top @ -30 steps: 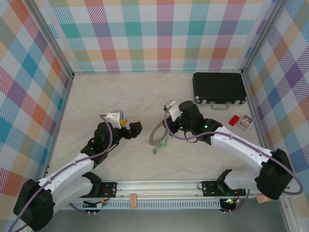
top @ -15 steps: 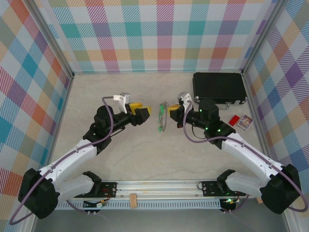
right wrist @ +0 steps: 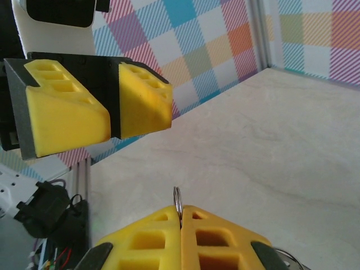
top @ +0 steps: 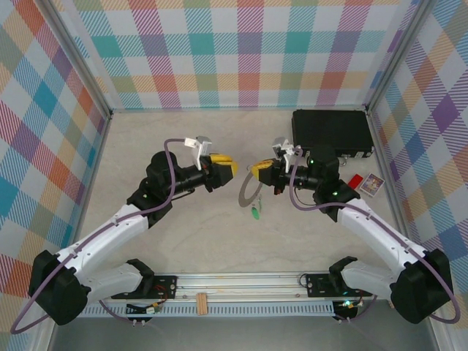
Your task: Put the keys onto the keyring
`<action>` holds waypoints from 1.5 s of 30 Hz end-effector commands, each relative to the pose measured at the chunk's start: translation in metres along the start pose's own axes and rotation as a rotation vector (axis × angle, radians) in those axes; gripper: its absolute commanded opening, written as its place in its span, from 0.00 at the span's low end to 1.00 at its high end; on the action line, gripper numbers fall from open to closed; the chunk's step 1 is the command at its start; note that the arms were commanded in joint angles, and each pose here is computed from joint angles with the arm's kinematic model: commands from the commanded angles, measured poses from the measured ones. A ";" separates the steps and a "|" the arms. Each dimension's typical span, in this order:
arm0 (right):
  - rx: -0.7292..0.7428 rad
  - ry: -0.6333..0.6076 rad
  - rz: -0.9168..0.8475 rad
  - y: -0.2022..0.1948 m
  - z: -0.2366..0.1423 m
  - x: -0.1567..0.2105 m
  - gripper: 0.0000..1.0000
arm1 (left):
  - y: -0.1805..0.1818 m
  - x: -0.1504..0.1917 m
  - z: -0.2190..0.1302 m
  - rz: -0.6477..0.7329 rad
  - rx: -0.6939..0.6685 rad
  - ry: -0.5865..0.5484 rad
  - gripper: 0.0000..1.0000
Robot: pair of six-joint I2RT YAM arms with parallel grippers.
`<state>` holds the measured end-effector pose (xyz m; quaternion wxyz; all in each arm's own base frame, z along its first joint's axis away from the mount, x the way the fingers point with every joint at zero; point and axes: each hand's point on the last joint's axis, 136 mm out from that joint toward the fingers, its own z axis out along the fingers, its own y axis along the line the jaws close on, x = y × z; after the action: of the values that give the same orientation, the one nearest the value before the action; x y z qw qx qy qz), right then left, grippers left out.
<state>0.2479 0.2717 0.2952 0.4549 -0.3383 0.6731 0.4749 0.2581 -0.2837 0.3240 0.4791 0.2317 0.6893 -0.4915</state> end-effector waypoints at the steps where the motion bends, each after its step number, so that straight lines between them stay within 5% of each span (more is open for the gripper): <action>1: -0.085 -0.043 -0.038 0.014 -0.001 -0.020 0.00 | -0.014 0.004 0.003 0.042 0.060 0.043 0.41; 18: -0.134 -0.040 -0.016 0.019 0.000 -0.021 0.00 | -0.024 0.021 0.021 0.053 0.121 0.135 0.20; 37: -0.166 -0.025 -0.005 0.022 0.002 -0.020 0.00 | -0.032 0.023 0.023 0.048 0.168 0.143 0.14; 45: -0.191 -0.009 0.003 0.024 0.003 -0.019 0.00 | -0.036 0.022 0.024 0.046 0.183 0.144 0.00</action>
<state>0.2341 0.2799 0.2940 0.4035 -0.3593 0.6537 0.5298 0.2403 -0.3149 0.2985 0.4119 0.3028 0.6963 -0.5038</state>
